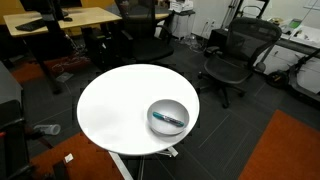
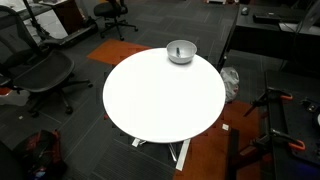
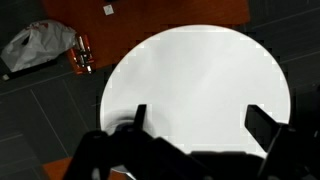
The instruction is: Take the green marker out of the grey bowl
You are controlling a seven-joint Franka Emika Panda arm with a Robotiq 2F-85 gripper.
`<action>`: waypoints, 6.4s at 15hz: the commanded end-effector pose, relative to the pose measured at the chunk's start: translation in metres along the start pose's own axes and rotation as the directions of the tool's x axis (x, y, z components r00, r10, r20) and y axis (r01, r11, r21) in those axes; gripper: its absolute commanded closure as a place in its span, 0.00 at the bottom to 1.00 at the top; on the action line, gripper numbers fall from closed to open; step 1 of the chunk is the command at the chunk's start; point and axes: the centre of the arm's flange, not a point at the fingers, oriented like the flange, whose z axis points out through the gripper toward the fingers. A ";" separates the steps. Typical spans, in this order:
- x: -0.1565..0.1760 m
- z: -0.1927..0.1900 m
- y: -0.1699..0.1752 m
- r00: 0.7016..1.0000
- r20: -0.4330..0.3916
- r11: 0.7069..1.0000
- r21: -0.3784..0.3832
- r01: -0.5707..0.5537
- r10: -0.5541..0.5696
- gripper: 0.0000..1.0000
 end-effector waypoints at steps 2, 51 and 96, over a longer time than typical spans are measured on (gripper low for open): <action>0.044 0.008 0.016 0.981 -0.021 0.979 -0.059 -0.196 0.195 0.00; 0.211 0.229 0.120 0.546 -0.154 0.549 -0.027 -0.835 0.823 0.00; 0.276 0.313 0.141 0.625 -0.104 0.618 -0.092 -0.781 0.774 0.95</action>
